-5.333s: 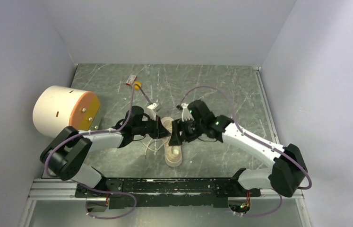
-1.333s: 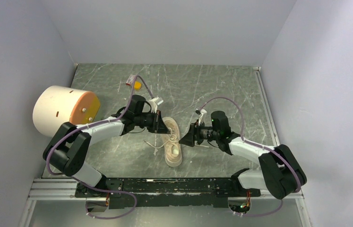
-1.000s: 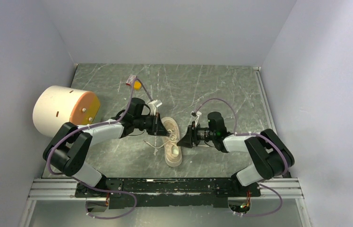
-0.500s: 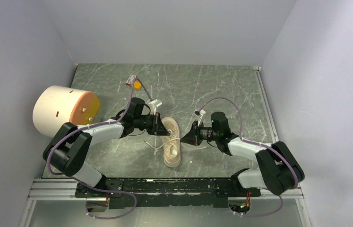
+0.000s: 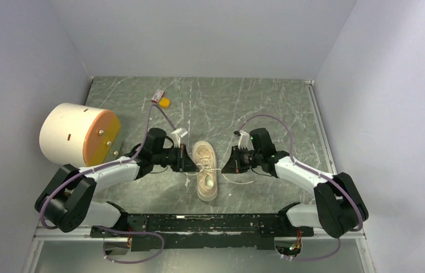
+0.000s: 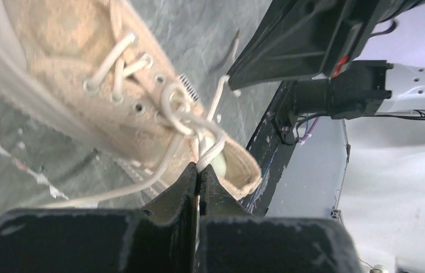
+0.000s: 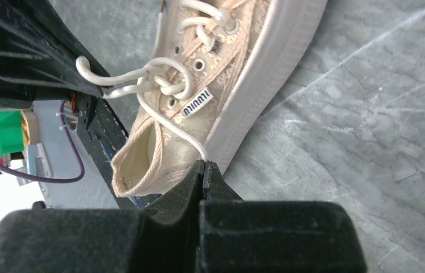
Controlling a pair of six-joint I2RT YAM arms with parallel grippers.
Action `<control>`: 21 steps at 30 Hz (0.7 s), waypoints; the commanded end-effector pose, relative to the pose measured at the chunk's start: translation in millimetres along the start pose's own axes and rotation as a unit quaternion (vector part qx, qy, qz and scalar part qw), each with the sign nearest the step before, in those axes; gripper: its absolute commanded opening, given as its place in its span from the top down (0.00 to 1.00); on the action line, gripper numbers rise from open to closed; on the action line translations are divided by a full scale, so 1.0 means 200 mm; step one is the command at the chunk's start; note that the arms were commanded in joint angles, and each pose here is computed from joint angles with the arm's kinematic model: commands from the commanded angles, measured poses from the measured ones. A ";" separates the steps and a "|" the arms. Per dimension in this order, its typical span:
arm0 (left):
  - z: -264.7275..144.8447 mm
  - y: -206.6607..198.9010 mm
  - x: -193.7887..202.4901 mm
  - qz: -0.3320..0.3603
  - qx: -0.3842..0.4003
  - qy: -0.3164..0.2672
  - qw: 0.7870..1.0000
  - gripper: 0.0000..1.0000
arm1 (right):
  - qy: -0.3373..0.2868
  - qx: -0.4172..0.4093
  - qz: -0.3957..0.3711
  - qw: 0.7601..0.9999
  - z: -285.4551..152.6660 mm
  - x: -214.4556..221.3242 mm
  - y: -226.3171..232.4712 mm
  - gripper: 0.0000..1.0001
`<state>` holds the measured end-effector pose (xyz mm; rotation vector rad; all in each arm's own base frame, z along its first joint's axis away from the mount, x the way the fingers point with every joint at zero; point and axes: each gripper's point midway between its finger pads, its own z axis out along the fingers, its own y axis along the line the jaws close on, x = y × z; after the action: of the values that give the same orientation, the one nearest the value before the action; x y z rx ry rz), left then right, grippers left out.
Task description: Tie the shoes
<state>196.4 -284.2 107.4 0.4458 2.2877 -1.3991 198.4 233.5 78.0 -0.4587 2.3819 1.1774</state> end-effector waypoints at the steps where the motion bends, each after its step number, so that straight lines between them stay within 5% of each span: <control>1: 0.03 0.01 0.03 -0.017 -0.002 -0.008 1.000 0.95 | 0.069 0.011 0.041 0.997 -0.02 0.08 0.01 1.00; 11: 0.03 0.09 0.04 -0.004 -0.061 0.022 0.998 0.92 | 0.085 -0.029 0.030 0.995 -0.01 0.02 0.08 1.00; 21: -0.05 0.03 -0.15 0.101 -0.111 0.058 0.987 0.54 | 0.100 -0.043 0.032 0.994 0.02 0.06 0.08 1.00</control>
<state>217.0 -279.7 108.0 0.5395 2.3985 -1.1304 183.9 240.4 76.6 -0.5100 2.5620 1.2878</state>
